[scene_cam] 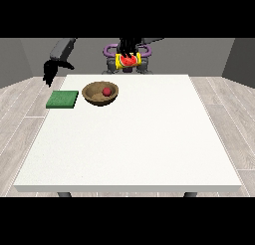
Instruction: Pick the cup and pour the ball into the bowl, then pick the bowl and place it on the pad
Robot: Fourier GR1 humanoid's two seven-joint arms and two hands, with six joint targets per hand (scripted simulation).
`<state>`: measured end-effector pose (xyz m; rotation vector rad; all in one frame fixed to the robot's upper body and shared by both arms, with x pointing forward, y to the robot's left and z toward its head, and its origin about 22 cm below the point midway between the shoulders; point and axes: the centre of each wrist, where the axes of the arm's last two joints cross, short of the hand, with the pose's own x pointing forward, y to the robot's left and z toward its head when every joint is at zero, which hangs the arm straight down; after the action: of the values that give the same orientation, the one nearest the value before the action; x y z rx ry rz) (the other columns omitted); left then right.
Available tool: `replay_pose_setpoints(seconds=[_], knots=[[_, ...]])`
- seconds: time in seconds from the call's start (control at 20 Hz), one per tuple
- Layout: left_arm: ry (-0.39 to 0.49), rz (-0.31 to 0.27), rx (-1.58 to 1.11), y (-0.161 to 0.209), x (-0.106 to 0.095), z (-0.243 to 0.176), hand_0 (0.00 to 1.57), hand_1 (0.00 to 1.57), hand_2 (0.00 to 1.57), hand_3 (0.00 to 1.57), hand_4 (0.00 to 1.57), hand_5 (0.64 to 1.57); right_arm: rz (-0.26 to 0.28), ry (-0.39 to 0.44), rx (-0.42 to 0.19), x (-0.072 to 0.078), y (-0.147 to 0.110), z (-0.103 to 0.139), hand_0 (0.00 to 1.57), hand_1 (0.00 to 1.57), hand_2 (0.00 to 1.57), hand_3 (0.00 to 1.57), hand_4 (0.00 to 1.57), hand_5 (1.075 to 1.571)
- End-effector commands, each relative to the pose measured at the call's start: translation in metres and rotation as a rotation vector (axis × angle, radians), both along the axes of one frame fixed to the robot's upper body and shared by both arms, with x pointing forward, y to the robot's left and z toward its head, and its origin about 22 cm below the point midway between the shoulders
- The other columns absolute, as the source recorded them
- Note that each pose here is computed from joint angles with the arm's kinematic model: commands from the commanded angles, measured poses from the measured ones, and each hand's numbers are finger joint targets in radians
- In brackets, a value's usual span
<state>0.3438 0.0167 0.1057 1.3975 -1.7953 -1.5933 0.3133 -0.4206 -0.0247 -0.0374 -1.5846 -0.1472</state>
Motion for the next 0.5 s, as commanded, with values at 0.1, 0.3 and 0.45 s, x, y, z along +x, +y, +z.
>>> replay_pose_setpoints(seconds=[0.1,0.3,0.45], knots=[[0.036,0.094,-0.446,0.084,0.026,0.019,0.28,0.28,1.57,1.57,1.00,1.571,-0.064,-0.026,0.011,-0.003,-0.015,0.010,0.00,0.00,0.00,0.00,0.47,1.557],[0.169,0.027,-0.694,0.095,0.023,0.008,1.27,1.27,1.57,1.57,0.97,1.554,-0.065,-0.067,0.023,0.003,0.005,0.002,0.00,0.00,0.00,0.00,0.30,1.559],[0.207,-0.017,-0.929,0.110,0.025,0.013,1.18,1.18,1.40,1.12,0.77,1.537,-0.069,-0.120,0.052,0.005,0.000,0.009,0.00,0.00,0.00,0.00,0.26,1.565]])
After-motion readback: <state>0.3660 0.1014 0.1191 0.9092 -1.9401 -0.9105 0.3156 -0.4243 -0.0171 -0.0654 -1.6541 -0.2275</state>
